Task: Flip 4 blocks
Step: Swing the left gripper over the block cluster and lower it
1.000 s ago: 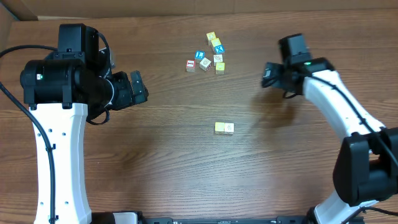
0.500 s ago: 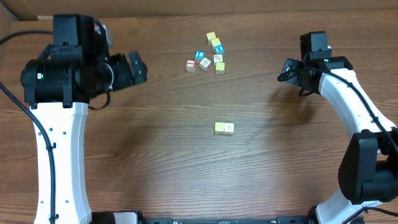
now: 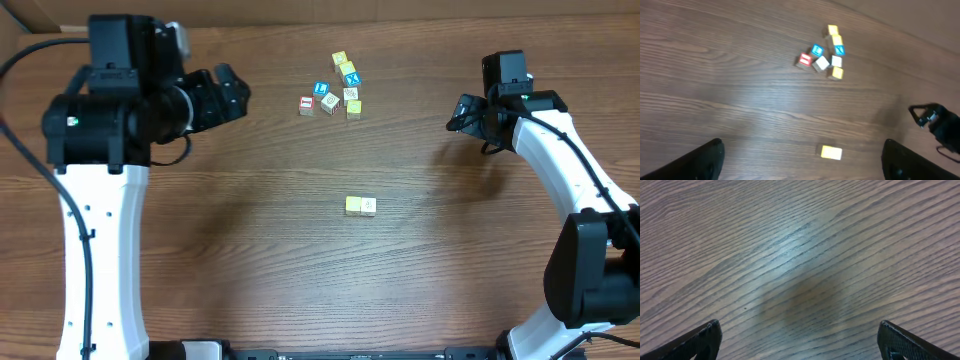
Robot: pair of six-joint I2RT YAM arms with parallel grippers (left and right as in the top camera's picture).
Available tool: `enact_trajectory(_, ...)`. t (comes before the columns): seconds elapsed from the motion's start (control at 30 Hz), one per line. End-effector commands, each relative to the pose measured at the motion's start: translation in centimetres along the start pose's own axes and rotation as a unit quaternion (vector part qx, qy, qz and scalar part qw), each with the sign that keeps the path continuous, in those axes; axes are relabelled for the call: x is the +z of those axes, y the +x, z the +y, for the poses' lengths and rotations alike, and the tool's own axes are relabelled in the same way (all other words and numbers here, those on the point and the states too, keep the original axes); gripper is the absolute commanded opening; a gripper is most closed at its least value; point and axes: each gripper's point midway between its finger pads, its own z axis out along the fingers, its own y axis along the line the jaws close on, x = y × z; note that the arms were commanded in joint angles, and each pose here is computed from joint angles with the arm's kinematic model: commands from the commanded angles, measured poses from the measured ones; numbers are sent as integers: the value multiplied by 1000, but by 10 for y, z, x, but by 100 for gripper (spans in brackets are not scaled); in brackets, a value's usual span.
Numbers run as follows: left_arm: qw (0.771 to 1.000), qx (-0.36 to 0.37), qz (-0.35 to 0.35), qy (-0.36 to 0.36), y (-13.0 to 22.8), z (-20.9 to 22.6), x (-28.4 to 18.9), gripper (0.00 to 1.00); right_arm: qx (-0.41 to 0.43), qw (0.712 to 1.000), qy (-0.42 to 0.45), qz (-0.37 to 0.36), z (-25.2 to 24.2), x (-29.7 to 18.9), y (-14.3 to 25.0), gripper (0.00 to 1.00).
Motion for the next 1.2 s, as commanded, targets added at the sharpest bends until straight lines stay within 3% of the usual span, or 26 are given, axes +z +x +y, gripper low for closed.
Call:
enact_trajectory(0.0, 1000, 14, 18, 7, 8, -19, 14, 87, 5, 1000, -7, -27, 1, -15, -15, 100)
enact_trajectory(0.3, 995, 72, 69, -11, 11, -61, 74, 85, 5, 1000, -7, -27, 1, -15, -15, 100)
enact_trajectory(0.53, 991, 106, 62, -43, 2, -74, 142, 55, 5, 1000, -7, -27, 1, -15, -15, 100)
enact_trajectory(0.7, 989, 113, 63, -74, 1, -65, 177, 44, 5, 1000, -7, -27, 1, -15, -15, 100)
enact_trajectory(0.87, 985, 127, 83, -83, 9, -58, 215, 46, 5, 1000, -7, -27, 1, -15, -15, 100)
enact_trajectory(0.97, 984, 127, 90, -86, 13, -54, 239, 56, 5, 1000, -7, -27, 1, -15, -15, 100)
enact_trajectory(1.17, 981, 129, 100, -106, 22, -41, 281, 56, 5, 1000, -7, -27, 1, -15, -15, 100)
